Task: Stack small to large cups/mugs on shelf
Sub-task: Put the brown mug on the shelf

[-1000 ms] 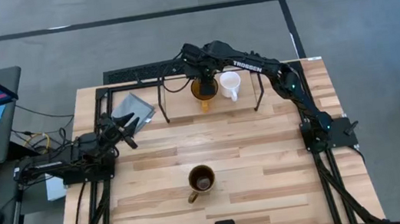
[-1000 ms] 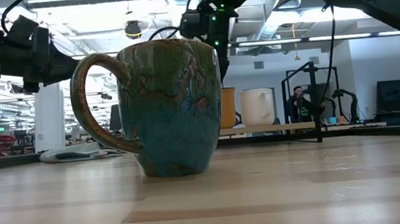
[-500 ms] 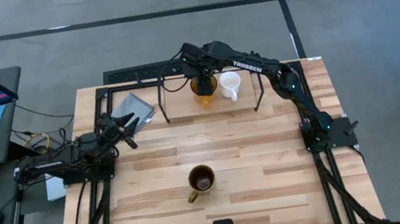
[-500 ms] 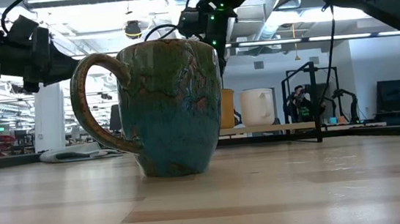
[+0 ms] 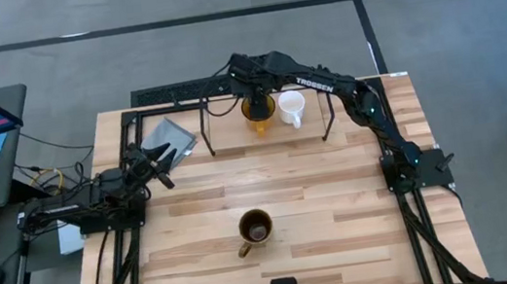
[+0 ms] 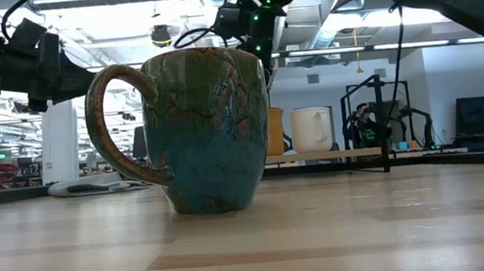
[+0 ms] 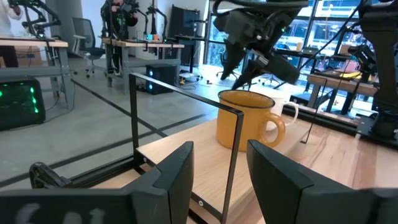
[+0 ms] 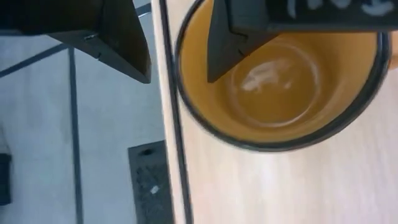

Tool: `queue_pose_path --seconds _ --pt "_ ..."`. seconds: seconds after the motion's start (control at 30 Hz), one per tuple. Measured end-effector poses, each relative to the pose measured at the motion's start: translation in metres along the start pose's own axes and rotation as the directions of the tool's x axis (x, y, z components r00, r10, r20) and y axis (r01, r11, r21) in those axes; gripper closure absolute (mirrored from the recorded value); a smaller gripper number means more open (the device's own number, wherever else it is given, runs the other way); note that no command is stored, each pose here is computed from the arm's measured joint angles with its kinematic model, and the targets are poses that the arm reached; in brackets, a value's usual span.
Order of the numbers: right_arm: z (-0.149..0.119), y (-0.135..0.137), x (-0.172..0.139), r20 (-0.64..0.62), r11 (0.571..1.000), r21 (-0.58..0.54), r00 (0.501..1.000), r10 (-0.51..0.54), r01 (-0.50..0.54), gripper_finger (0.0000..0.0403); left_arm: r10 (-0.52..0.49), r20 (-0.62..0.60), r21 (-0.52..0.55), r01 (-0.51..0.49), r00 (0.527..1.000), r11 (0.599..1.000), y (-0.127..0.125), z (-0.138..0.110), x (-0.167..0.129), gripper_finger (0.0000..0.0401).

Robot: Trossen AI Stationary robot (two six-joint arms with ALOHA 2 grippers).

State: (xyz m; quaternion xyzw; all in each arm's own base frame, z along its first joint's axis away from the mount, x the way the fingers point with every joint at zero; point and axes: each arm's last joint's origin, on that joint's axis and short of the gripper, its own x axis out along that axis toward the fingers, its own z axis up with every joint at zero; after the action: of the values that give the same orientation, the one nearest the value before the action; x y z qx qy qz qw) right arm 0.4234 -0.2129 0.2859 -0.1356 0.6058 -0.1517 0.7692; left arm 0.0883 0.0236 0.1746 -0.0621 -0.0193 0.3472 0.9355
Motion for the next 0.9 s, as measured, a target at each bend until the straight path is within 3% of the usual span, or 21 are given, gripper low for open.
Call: queue_pose_path --seconds 0.27,0.4,0.6,0.7,0.9 --pt "-0.005 -0.001 -0.029 0.023 0.999 0.046 1.000 0.003 -0.004 0.0240 -0.002 0.000 -0.001 0.002 1.000 1.000 0.000 0.000 0.000 0.0262" --pt "-0.017 -0.004 -0.049 0.024 0.992 0.101 0.997 0.077 -0.079 0.0252 -0.004 0.000 -0.002 0.004 1.000 1.000 0.000 0.000 0.000 0.0262" --pt "-0.044 -0.003 -0.064 -0.117 0.955 0.209 0.964 0.237 -0.209 0.0274 -0.005 0.000 -0.009 0.005 1.000 1.000 0.000 0.000 0.000 0.0262" --pt "-0.045 -0.003 -0.069 -0.064 0.925 0.272 0.954 0.294 -0.266 0.0284 -0.005 0.000 -0.008 0.005 1.000 1.000 0.000 0.000 0.000 0.0262" --pt "-0.044 0.003 -0.083 -0.013 0.913 0.253 0.942 0.335 -0.321 0.0289 -0.006 0.000 -0.009 0.006 1.000 1.000 0.000 0.000 0.000 0.0262"
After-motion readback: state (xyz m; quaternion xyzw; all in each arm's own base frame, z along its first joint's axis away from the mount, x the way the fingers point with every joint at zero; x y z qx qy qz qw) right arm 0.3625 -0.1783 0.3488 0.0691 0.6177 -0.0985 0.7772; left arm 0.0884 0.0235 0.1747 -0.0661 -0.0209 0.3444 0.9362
